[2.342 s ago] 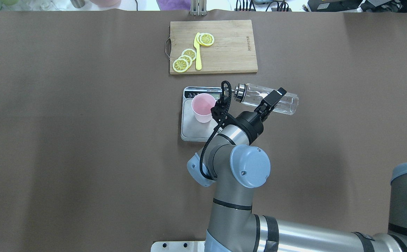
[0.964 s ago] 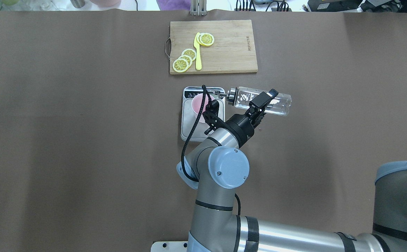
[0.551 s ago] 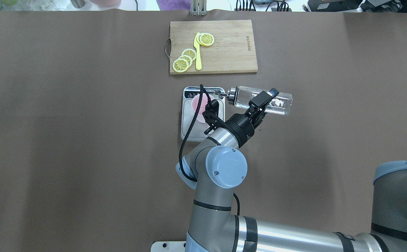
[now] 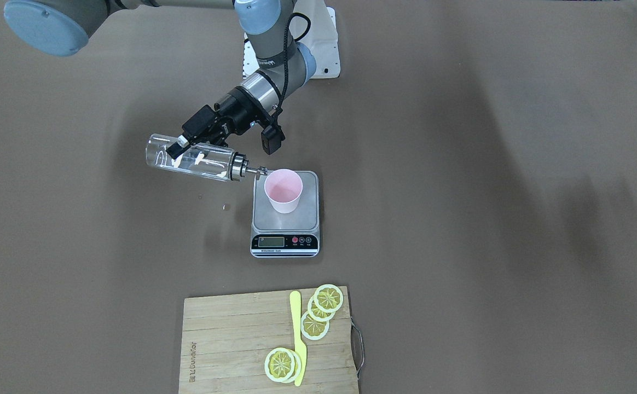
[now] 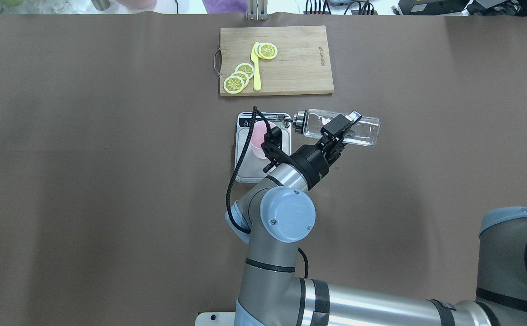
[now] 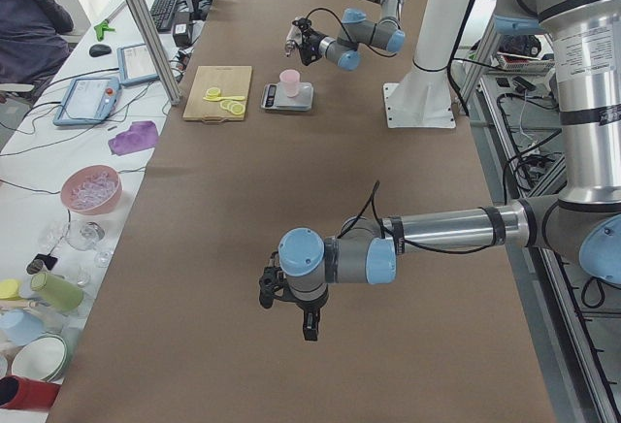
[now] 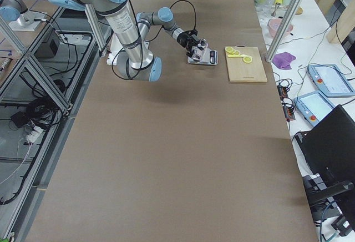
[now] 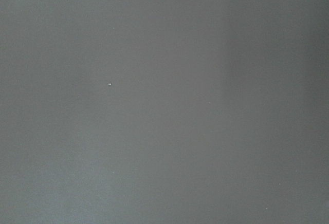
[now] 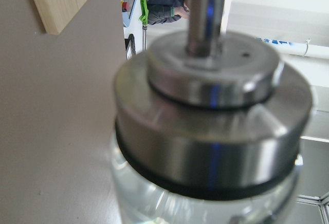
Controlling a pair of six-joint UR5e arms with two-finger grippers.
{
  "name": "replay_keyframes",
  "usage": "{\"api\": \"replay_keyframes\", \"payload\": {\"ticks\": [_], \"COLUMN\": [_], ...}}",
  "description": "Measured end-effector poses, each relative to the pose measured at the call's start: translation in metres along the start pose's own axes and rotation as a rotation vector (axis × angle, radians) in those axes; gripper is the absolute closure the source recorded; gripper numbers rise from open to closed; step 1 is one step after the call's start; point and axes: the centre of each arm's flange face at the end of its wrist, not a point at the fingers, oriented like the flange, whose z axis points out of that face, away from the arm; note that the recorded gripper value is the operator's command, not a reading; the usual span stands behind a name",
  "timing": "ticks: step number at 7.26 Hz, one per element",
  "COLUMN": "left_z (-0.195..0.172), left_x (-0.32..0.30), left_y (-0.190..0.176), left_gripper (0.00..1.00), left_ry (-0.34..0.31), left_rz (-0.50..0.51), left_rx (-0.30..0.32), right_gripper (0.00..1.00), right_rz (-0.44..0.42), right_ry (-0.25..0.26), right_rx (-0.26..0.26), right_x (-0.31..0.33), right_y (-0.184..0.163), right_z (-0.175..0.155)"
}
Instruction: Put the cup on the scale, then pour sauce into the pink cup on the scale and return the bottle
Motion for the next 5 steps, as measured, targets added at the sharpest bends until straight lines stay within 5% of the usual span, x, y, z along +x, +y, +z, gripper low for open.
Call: {"api": "replay_keyframes", "payload": {"ticks": [5], "left_z": [-0.0003], "left_x": [0.0], "left_y": [0.0002], "left_gripper": [0.02], "left_ry": [0.003], "left_rz": [-0.001], "left_rx": [0.001], "right_gripper": [1.0], "right_rz": [-0.029], "right_ry": [0.029], "right_rx": [-0.013], "right_x": [0.0064], "right_y": [0.002], "right_z": [0.0]}}
